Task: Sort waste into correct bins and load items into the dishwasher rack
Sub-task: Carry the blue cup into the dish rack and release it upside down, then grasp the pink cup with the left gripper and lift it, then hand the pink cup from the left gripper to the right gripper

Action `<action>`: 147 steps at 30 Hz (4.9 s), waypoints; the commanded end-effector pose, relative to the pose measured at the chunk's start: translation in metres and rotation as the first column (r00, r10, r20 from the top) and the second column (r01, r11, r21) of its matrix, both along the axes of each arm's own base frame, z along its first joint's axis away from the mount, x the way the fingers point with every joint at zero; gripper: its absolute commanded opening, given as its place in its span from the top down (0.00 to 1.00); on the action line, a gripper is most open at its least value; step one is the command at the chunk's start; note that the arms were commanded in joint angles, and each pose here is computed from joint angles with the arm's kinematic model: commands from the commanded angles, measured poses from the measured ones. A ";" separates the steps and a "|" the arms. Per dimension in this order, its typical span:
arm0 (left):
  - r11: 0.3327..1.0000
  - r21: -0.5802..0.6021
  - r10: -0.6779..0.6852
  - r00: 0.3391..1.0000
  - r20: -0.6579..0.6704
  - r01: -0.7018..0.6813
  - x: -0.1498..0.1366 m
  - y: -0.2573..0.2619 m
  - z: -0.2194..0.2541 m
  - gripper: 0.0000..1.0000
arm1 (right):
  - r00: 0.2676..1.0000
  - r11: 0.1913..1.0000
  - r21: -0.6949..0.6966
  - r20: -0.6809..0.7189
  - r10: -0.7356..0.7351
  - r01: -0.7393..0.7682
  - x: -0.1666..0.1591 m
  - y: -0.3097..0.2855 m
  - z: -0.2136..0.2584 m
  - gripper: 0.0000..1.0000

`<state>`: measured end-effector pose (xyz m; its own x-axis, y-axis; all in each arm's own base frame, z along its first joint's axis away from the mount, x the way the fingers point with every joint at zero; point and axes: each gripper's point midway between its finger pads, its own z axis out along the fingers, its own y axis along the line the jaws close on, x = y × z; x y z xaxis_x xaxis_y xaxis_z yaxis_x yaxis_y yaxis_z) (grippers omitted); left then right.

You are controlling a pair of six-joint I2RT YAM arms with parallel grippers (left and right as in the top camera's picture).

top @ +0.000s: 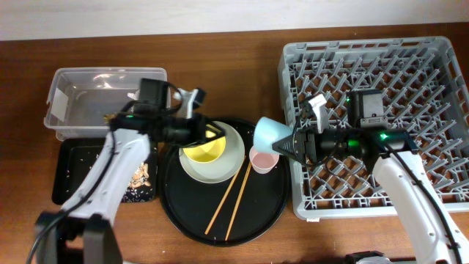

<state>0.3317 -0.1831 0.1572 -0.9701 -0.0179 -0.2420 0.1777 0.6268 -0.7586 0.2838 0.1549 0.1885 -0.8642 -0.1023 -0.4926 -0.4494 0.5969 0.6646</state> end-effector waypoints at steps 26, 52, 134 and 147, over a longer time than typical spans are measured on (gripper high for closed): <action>0.900 0.377 0.162 0.971 0.174 -0.218 -0.018 0.099 0.021 0.77 | 0.700 0.571 -0.732 -0.184 -0.690 0.370 0.005 -0.213 -0.027 0.96; 0.925 0.378 -0.145 0.947 0.286 0.027 -0.015 -0.012 0.010 0.52 | 0.751 0.632 -0.562 -0.030 -0.660 0.533 -0.004 -0.187 0.042 0.01; 0.763 -0.483 -0.330 0.901 0.282 0.431 -0.037 -0.069 0.118 1.00 | 0.871 0.831 0.305 0.326 0.368 -0.465 -0.020 0.069 0.116 0.26; 0.790 -0.452 -0.306 0.905 0.295 0.415 -0.031 -0.070 0.113 0.80 | 0.874 0.839 0.293 0.320 0.366 -0.459 -0.019 0.068 0.113 0.41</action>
